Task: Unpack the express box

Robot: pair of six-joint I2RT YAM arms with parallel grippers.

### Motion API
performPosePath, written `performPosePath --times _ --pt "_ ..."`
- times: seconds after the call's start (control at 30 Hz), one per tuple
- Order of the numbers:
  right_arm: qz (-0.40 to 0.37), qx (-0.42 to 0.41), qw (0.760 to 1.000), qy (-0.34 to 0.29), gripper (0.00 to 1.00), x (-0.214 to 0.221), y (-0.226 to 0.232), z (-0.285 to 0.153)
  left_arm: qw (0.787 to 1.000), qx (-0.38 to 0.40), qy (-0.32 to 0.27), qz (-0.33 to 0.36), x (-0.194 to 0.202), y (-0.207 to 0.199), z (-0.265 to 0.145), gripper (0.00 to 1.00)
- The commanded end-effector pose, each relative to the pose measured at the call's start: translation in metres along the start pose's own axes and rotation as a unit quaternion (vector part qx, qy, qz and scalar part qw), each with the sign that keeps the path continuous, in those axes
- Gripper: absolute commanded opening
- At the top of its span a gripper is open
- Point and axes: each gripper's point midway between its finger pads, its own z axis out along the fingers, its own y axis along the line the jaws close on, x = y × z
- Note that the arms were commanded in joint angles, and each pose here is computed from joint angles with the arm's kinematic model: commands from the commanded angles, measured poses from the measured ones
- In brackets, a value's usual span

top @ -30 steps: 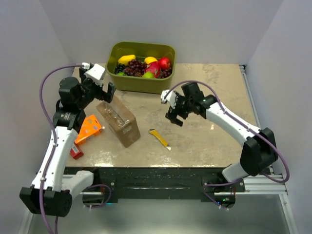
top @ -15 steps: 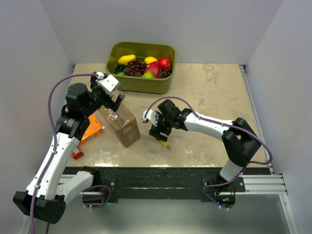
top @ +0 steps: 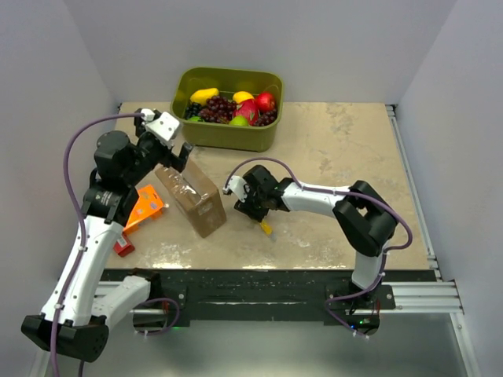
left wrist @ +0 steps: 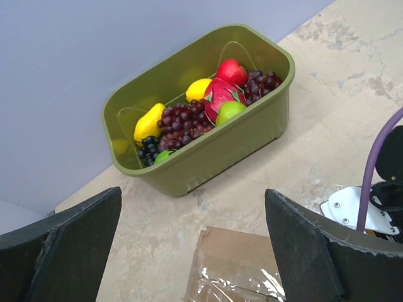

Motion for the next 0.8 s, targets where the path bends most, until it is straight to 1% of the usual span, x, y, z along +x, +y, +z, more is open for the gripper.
performPosePath --times 0.0,0.07,0.1,0.13,0.17,0.2,0.23,0.27,0.3,0.33,0.37,0.4,0.43,0.47,0.5,0.53,0.57,0.6,0.63,0.67,0.7,0.73,0.77 --pt "0.002 0.034 0.999 -0.025 0.34 -0.01 -0.009 -0.013 0.998 -0.003 -0.06 -0.01 -0.04 0.011 -0.001 1.0" --pt "-0.008 0.042 0.999 -0.032 0.25 -0.014 -0.013 -0.022 0.998 0.011 -0.064 -0.015 -0.041 0.009 0.006 1.0" --pt "-0.014 0.047 0.998 -0.035 0.21 -0.017 -0.015 -0.026 0.997 0.026 -0.074 -0.013 -0.049 0.006 0.007 1.0" --pt "-0.018 0.06 0.997 -0.046 0.12 -0.026 -0.022 -0.037 0.996 0.034 -0.076 -0.013 -0.052 0.005 0.01 1.0" --pt "-0.022 0.061 0.997 -0.044 0.11 -0.027 -0.025 -0.045 0.997 0.048 -0.066 -0.018 -0.048 0.002 0.016 1.0" --pt "-0.02 0.067 0.996 -0.062 0.07 -0.043 -0.034 -0.058 0.995 0.063 -0.08 -0.013 -0.063 0.001 0.015 1.0" --pt "-0.003 0.067 0.994 -0.082 0.01 -0.051 -0.045 -0.074 0.994 0.073 -0.079 -0.014 -0.066 -0.001 0.017 1.0" --pt "0.008 0.067 0.993 -0.096 0.0 -0.063 -0.054 -0.09 0.994 0.089 -0.067 -0.022 -0.061 -0.005 0.023 1.0" --pt "0.019 0.064 0.991 -0.111 0.0 -0.071 -0.061 -0.101 0.99 0.117 -0.079 -0.022 -0.07 -0.013 0.022 1.0" --pt "0.05 0.056 0.988 -0.133 0.0 -0.075 -0.074 -0.115 0.988 0.132 -0.078 -0.027 -0.07 -0.017 0.024 1.0" --pt "0.061 0.055 0.983 -0.162 0.0 -0.093 -0.084 -0.138 0.985 0.147 -0.079 -0.033 -0.069 -0.021 0.028 1.0" --pt "0.077 0.053 0.979 -0.181 0.0 -0.1 -0.092 -0.151 0.981 0.165 -0.08 -0.058 -0.067 -0.029 0.03 1.0" --pt "0.112 0.057 0.972 -0.199 0.0 -0.101 -0.108 -0.165 0.979 0.171 -0.092 -0.066 -0.071 -0.032 0.033 1.0" --pt "0.113 0.033 0.962 -0.248 0.0 -0.123 -0.108 -0.188 0.976 0.182 -0.092 -0.077 -0.068 -0.037 0.038 1.0" --pt "0.121 0.024 0.954 -0.272 0.0 -0.132 -0.112 -0.2 0.97 0.206 -0.093 -0.087 -0.067 -0.052 0.042 1.0" --pt "0.157 0.016 0.941 -0.3 0.0 -0.137 -0.121 -0.215 0.967 0.217 -0.102 -0.085 -0.072 -0.058 0.045 1.0" --pt "0.145 0.008 0.923 -0.357 0.0 -0.158 -0.123 -0.24 0.965 0.227 -0.101 -0.087 -0.07 -0.065 0.052 1.0" --pt "0.156 0.005 0.909 -0.386 0.0 -0.165 -0.13 -0.253 0.961 0.239 -0.105 -0.092 -0.074 -0.074 0.055 1.0" --pt "0.178 -0.008 0.893 -0.414 0.0 -0.174 -0.131 -0.267 0.959 0.24 -0.117 -0.094 -0.08 -0.075 0.059 1.0" --pt "0.162 -0.005 0.875 -0.457 0.0 -0.19 -0.135 -0.285 0.957 0.244 -0.114 -0.105 -0.077 -0.077 0.066 1.0" --pt "0.145 -0.019 0.862 -0.485 0.0 -0.2 -0.131 -0.301 0.951 0.257 -0.112 -0.13 -0.079 -0.082 0.067 1.0" --pt "0.151 -0.033 0.851 -0.503 0.0 -0.206 -0.131 -0.311 0.948 0.259 -0.127 -0.134 -0.086 -0.081 0.07 1.0" --pt "0.127 -0.042 0.838 -0.53 0.0 -0.219 -0.129 -0.328 0.945 0.264 -0.123 -0.146 -0.082 -0.083 0.076 1.0"
